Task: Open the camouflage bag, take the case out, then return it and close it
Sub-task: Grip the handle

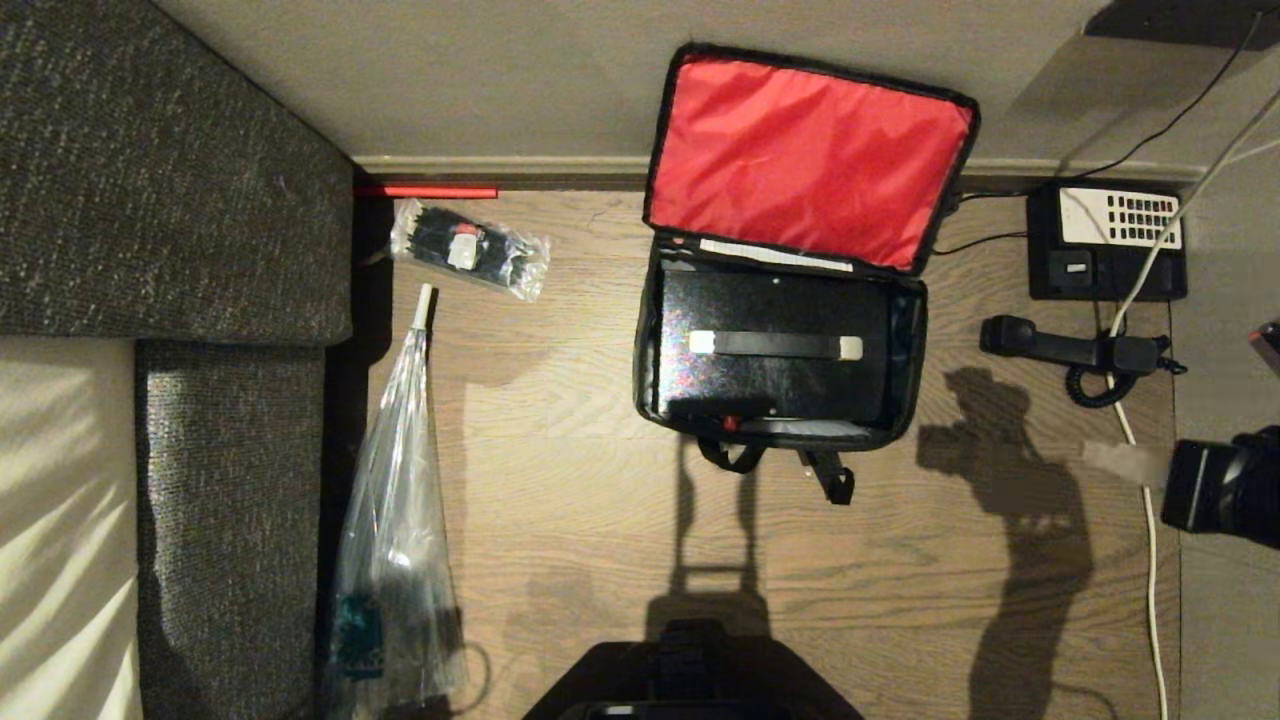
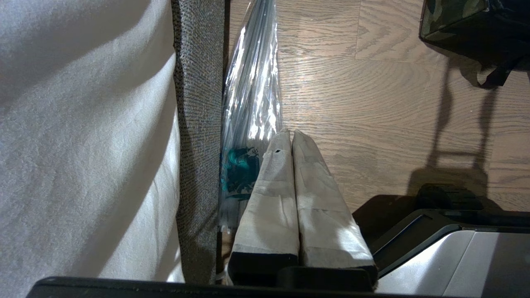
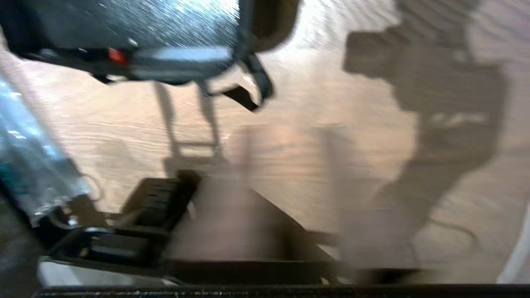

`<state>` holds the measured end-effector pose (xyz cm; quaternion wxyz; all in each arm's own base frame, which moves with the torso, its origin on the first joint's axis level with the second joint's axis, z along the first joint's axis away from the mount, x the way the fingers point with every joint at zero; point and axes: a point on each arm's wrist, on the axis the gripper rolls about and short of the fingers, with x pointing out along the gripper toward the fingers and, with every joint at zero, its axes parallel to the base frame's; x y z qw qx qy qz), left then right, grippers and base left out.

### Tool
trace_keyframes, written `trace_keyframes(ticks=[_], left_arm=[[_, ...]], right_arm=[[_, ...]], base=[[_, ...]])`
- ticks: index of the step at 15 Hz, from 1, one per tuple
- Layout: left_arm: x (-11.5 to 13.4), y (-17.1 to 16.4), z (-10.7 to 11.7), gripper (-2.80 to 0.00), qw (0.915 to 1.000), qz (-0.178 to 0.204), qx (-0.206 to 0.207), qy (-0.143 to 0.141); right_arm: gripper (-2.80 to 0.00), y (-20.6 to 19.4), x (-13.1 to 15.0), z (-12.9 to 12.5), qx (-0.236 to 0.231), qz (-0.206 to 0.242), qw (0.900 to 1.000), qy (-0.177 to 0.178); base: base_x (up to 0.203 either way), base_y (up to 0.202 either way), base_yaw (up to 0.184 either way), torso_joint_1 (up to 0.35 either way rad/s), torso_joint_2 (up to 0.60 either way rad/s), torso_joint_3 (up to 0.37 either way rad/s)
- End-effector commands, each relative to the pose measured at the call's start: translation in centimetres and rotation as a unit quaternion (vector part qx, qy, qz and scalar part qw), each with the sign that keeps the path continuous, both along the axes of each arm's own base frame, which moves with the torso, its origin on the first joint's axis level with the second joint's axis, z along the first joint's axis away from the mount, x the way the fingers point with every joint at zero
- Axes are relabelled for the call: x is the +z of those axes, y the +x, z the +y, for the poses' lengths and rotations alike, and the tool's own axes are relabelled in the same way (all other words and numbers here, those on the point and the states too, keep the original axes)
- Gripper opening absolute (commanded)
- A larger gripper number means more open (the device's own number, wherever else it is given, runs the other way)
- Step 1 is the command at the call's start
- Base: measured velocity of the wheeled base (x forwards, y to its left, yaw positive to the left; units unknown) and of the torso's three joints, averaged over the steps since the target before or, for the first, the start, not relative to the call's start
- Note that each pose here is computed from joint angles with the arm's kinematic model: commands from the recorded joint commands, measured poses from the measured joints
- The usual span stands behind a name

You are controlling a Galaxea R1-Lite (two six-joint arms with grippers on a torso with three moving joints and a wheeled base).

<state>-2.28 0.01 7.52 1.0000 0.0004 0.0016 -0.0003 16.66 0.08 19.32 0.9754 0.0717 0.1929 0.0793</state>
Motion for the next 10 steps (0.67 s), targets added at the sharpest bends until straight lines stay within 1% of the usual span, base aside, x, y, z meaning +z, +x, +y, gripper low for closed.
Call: trace_keyframes(ticks=[1,3,6,7,10], left_arm=[[0.0,0.0,0.0,-2.80,1.0000,0.000,0.000,0.000],[0.0,0.0,0.0,-2.80,1.0000,0.000,0.000,0.000],[0.0,0.0,0.0,-2.80,1.0000,0.000,0.000,0.000],[0.0,0.0,0.0,-2.80,1.0000,0.000,0.000,0.000],[0.0,0.0,0.0,-2.80,1.0000,0.000,0.000,0.000]], right_arm=[[-2.80,-2.8,0.4,0.0,-0.019,-0.025,0.999,-0.015],[-2.80,-5.1,-0.1,-0.1,-0.033,-0.039,0.998,-0.042],[-2.80,-10.0,-1.2,0.0,-0.037,-0.072,0.994,-0.069],[-2.80,-11.5,-2.2,0.0,-0.041,-0.079,0.993,-0.081],[-2.80,-15.6,-7.2,0.0,-0.057,-0.086,0.987,-0.120]], base=[[0.000,0.000,0.000,0.000,0.00,0.000],[0.000,0.000,0.000,0.000,0.00,0.000],[0.000,0.000,0.000,0.000,0.00,0.000],[0.000,0.000,0.000,0.000,0.00,0.000],[0.000,0.000,0.000,0.000,0.00,0.000]])
